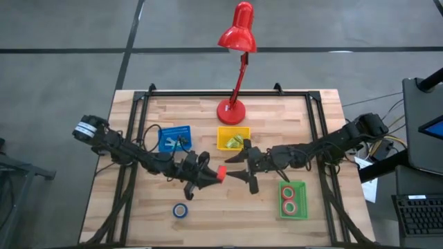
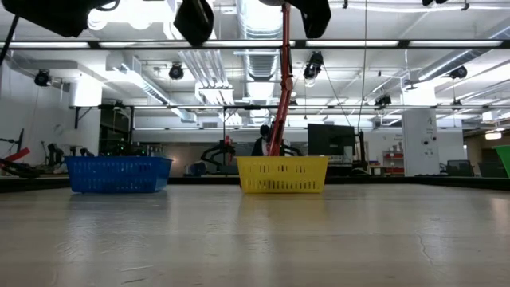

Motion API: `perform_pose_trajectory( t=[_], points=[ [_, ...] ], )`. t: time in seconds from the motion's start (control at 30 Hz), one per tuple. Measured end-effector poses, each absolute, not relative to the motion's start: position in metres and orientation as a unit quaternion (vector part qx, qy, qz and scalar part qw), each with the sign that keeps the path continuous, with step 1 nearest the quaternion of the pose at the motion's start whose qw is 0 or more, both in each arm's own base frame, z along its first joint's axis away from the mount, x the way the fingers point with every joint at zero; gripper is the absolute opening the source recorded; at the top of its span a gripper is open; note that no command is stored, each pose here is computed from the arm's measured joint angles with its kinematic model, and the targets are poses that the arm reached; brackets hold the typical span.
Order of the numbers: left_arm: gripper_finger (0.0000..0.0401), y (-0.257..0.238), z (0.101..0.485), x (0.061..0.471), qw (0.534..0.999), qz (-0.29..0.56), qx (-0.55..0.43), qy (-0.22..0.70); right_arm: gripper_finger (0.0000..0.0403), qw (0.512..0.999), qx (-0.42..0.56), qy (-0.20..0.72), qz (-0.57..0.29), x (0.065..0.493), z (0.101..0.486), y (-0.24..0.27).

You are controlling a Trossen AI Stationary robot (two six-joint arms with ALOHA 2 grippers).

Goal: Pick and place Stapler, Stapler remover, tape
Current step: Put the red tape into the green bin

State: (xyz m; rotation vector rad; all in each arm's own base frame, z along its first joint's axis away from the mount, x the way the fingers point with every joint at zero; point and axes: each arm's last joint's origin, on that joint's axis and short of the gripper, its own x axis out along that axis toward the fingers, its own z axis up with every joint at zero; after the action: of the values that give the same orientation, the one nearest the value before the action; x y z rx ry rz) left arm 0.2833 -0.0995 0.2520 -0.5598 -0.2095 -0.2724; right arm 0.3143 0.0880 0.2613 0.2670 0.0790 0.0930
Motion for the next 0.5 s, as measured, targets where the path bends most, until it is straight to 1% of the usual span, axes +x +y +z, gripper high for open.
perform_pose_trajectory(
  t=[0.23,0.5],
  points=[
    [0.006,-0.0967,0.2543,0.284,0.946,-0.123,-0.279,-0.11,0.021,0.99,0.126,0.037,0.05,0.3119,0.2627,0.0927],
    [0.006,-0.0965,0.2566,0.285,0.946,-0.121,-0.278,-0.113,0.021,0.994,0.103,0.03,0.008,0.3128,0.2625,0.091]
  ],
)
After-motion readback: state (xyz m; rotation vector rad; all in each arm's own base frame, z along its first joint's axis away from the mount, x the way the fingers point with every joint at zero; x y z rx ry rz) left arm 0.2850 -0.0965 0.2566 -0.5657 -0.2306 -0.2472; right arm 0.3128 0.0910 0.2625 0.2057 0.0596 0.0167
